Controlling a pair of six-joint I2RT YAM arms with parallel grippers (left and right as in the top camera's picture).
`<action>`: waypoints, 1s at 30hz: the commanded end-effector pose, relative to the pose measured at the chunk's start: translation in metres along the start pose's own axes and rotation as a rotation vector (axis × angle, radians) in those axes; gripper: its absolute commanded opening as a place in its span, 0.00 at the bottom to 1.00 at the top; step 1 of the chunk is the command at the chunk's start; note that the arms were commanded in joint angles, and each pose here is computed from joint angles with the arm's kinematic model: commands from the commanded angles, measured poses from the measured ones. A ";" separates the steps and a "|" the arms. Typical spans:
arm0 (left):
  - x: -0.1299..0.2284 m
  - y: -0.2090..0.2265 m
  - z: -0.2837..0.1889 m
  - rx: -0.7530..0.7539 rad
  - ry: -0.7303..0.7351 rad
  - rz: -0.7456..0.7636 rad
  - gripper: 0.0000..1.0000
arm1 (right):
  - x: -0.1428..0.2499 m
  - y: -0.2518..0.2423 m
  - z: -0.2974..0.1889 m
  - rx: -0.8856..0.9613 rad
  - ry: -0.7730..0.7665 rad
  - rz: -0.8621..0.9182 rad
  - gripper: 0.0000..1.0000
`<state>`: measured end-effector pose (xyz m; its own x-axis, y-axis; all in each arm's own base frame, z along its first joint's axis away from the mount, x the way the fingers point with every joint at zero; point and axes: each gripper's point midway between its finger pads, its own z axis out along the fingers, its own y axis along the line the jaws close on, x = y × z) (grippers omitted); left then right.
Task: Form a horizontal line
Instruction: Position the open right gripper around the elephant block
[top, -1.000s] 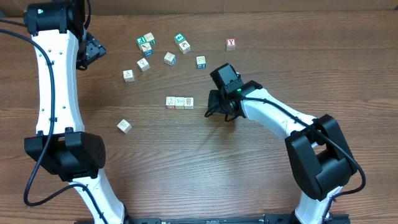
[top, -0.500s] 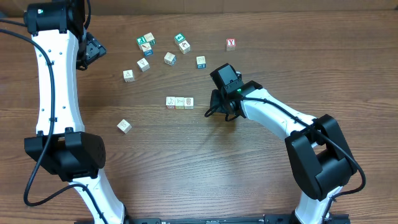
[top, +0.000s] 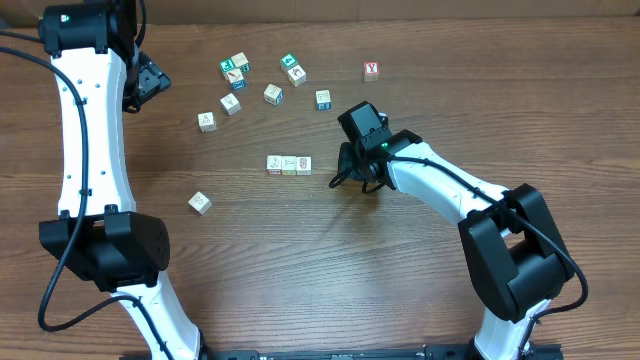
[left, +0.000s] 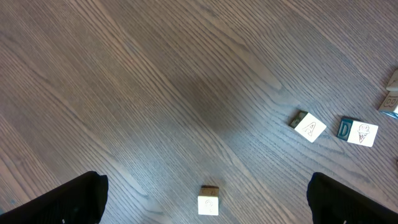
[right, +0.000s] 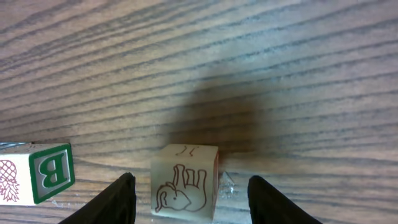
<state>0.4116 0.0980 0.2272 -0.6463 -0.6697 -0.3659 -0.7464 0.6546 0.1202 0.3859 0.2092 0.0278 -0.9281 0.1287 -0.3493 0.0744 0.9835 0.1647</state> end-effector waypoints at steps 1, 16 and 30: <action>-0.001 -0.002 -0.007 0.014 -0.015 0.021 1.00 | 0.000 -0.002 0.001 0.014 -0.009 -0.031 0.55; -0.001 -0.002 -0.007 0.014 -0.014 0.021 1.00 | 0.000 -0.002 0.001 0.014 -0.010 -0.062 0.52; -0.001 -0.002 -0.007 0.014 -0.014 0.021 1.00 | 0.002 -0.004 0.007 0.022 -0.003 -0.062 0.50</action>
<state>0.4116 0.0980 0.2272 -0.6463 -0.6697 -0.3659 -0.7464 0.6546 0.1202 0.3871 0.2081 0.0236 -0.9305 0.0784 -0.3579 0.0307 0.9901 0.1371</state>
